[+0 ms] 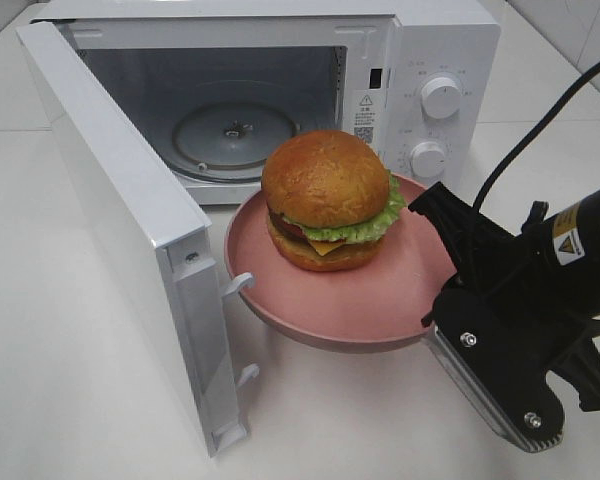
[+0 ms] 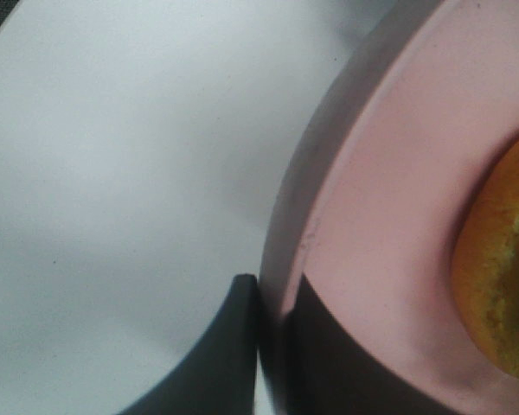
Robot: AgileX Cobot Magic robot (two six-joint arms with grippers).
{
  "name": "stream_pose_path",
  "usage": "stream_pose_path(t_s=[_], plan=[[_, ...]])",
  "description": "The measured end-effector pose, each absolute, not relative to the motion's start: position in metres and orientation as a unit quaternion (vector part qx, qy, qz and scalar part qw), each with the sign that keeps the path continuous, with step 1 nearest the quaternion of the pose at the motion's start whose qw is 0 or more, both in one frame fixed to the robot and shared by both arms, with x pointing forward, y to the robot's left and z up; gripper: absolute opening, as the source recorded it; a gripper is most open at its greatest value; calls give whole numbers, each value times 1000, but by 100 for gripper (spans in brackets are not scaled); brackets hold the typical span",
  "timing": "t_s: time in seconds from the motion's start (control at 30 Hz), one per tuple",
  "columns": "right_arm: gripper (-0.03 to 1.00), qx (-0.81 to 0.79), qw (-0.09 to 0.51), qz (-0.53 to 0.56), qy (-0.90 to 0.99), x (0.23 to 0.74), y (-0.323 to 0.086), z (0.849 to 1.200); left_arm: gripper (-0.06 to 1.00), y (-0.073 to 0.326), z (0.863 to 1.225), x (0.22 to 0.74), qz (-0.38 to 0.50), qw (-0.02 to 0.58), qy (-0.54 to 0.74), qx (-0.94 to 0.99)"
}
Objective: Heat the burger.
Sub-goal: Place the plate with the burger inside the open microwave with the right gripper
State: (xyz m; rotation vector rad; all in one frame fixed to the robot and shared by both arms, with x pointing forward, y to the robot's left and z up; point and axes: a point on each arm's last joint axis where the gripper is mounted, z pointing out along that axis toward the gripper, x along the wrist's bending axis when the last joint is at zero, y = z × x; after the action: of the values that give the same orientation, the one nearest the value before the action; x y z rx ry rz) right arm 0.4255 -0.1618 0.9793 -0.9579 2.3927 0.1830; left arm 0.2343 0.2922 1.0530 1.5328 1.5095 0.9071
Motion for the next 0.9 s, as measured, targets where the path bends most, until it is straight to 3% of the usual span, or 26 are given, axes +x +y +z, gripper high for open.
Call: stream_pose_path(t_s=[0.9], plan=[[4, -351, 288, 77, 887, 487, -119, 979, 99, 292, 1053, 234, 357, 393, 595, 604]])
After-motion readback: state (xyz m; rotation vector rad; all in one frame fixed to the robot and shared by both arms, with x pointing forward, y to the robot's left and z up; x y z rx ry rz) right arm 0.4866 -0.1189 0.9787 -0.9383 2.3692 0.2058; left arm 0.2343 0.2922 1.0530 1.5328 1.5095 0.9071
